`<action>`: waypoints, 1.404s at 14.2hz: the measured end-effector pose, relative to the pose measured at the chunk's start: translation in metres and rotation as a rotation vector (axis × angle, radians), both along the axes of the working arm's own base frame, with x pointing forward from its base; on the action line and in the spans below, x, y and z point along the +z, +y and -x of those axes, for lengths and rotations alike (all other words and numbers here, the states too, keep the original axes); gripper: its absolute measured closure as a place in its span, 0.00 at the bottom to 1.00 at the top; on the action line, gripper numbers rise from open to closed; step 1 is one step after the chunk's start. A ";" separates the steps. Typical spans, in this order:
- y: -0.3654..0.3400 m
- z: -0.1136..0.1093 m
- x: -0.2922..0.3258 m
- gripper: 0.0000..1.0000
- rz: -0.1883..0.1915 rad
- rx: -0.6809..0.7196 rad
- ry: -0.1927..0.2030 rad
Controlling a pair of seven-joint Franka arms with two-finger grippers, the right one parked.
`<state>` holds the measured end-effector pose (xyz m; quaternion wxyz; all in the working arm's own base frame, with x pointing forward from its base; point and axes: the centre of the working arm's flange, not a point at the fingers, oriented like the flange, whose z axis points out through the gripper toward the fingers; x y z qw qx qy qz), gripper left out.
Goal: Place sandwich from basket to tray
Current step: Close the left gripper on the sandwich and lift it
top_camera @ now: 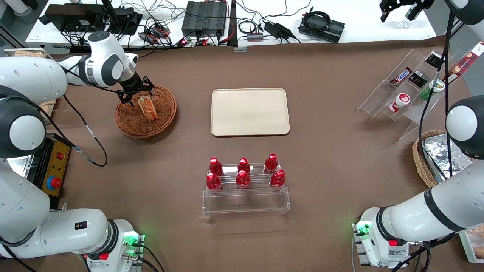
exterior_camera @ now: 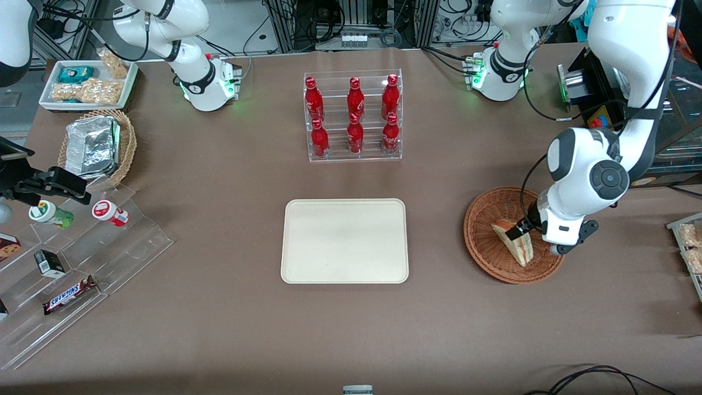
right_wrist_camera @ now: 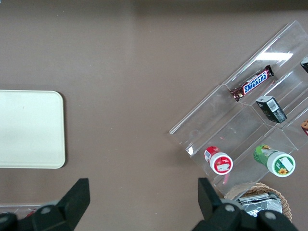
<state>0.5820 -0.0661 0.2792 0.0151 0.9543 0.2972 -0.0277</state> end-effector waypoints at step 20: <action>-0.127 0.003 0.052 0.85 -0.058 -0.236 0.014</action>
